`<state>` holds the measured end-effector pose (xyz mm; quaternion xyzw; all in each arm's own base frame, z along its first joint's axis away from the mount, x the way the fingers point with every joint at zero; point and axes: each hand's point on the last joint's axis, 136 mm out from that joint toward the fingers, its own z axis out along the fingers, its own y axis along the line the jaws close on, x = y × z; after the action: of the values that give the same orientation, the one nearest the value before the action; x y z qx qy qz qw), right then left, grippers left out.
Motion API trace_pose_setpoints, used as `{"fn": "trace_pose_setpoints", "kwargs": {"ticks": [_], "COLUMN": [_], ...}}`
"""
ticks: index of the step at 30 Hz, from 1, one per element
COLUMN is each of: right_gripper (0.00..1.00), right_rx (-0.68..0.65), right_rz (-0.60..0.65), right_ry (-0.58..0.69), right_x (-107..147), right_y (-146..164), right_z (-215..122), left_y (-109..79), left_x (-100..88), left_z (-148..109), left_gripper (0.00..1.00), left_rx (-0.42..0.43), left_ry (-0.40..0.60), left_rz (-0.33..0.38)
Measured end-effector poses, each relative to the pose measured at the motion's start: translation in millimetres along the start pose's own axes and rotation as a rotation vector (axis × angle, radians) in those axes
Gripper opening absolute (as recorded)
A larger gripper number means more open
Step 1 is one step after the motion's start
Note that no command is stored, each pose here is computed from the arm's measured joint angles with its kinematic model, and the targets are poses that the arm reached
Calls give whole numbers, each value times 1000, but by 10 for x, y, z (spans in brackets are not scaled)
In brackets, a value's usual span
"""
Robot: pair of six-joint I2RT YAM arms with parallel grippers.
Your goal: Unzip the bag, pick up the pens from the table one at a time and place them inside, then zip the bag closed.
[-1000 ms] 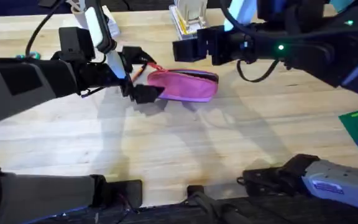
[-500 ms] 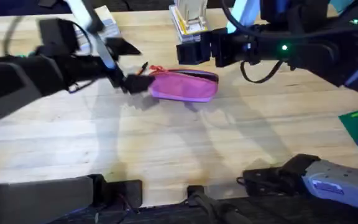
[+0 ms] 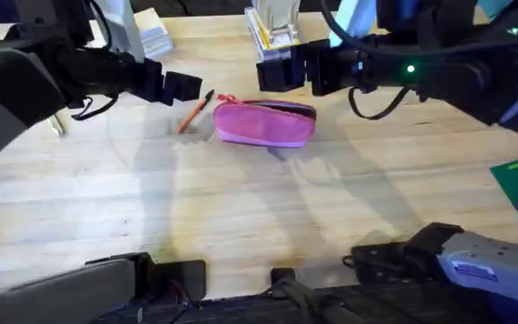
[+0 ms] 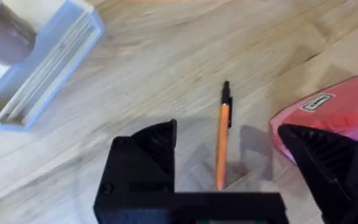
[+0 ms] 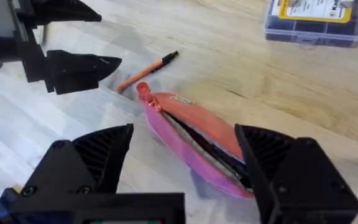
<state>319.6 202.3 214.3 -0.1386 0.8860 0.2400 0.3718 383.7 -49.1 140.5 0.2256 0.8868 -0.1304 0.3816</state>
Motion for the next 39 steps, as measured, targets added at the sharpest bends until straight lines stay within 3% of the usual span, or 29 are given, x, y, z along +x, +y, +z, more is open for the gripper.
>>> {"fn": "trace_pose_setpoints", "kwargs": {"ticks": [7,19,25,39], "right_gripper": [998,998,997,997], "right_rx": [19,27,27,27], "right_rz": [-1,0,0,0], "right_ry": [-6,-7,-7,-7], "right_x": [-11,-12,-12,-13], "right_y": [-32,-46,-46,-46], "right_z": [-1,0,-1,0], "left_y": [39,-141,-85,-69], "left_x": [96,515,762,742], "left_z": [71,532,697,725], "left_gripper": [992,992,992,992], "left_rx": [-72,-8,-2,2], "left_ry": [66,230,301,312], "left_rz": [9,8,-25,-26]}}
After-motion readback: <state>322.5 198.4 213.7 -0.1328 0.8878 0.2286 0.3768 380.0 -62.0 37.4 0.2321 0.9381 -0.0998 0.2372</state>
